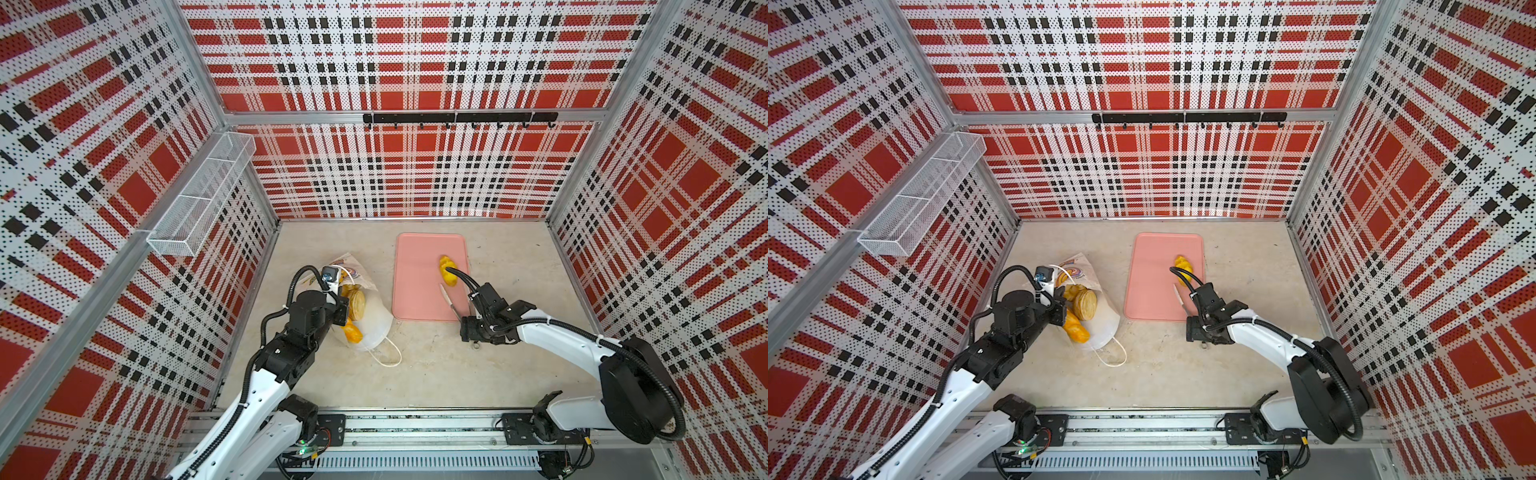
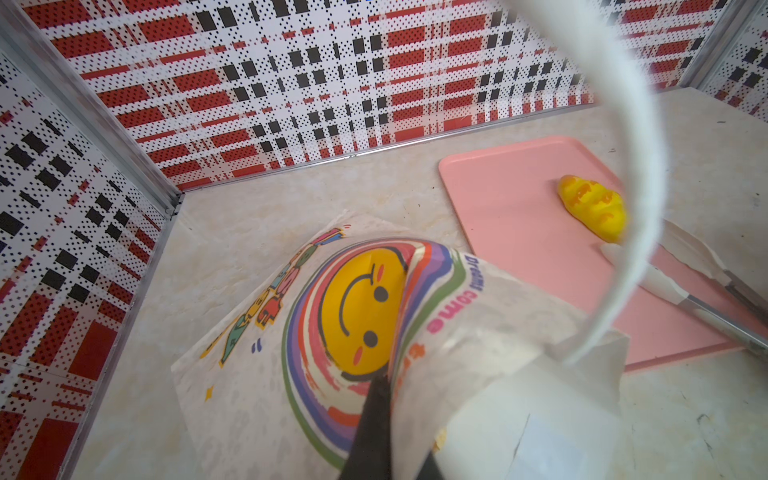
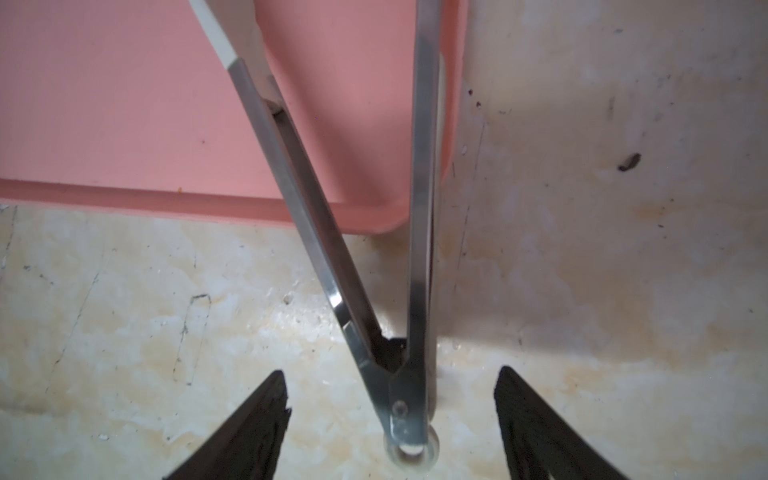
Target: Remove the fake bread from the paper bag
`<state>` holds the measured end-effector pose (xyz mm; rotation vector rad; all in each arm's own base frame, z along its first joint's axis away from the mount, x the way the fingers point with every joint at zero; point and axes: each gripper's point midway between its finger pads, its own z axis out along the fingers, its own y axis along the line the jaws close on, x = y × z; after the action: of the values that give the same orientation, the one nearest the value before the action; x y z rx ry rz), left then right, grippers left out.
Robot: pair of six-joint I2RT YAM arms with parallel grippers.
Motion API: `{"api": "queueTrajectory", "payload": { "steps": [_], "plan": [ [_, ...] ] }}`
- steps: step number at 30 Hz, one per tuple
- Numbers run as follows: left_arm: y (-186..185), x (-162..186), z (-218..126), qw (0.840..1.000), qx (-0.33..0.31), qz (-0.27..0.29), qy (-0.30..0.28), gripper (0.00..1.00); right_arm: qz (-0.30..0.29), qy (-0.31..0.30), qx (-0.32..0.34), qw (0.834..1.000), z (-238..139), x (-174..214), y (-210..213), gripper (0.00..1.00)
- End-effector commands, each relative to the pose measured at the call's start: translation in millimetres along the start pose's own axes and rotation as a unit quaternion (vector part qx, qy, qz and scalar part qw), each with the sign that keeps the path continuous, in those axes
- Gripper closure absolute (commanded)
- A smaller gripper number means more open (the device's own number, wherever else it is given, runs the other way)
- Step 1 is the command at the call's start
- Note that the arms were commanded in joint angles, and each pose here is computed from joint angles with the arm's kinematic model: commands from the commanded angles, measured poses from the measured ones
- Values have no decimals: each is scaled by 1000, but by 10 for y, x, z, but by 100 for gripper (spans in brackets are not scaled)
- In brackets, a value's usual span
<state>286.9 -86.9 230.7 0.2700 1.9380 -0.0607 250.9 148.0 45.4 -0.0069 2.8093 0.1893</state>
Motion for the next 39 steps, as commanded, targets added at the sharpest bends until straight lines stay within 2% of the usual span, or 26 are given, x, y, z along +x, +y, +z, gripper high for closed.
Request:
{"api": "queueTrajectory", "payload": {
  "steps": [1, 7, 11, 15, 22, 31, 35, 39],
  "plan": [
    [-47, -99, -22, 1000, 12, -10, -20, 100, 2, -31, 15, 999, 106, -126, 44, 21],
    [-53, -95, -17, 1000, 12, -9, -19, 100, -14, -28, 35, 999, 266, -196, 83, 28],
    [-56, -86, -13, 1000, 12, -7, -17, 100, -25, -20, 49, 998, 302, -202, 64, 40],
    [-45, -102, -21, 1000, 10, -7, -20, 100, -28, -12, 54, 998, 265, -159, 34, 60],
    [-66, -100, -13, 1000, 15, -7, -19, 100, -16, -52, 42, 998, -93, -147, -51, 76],
    [-69, -97, -13, 1000, 15, -8, -19, 100, -6, -124, 25, 992, -739, -409, -227, 77],
    [-70, -97, -13, 1000, 16, -8, -19, 100, 19, -126, 21, 992, -745, -641, -469, 77],
    [-74, -91, -10, 1000, 16, -8, -18, 100, 27, -110, 32, 993, -498, -871, -694, 78]
  ]
}}
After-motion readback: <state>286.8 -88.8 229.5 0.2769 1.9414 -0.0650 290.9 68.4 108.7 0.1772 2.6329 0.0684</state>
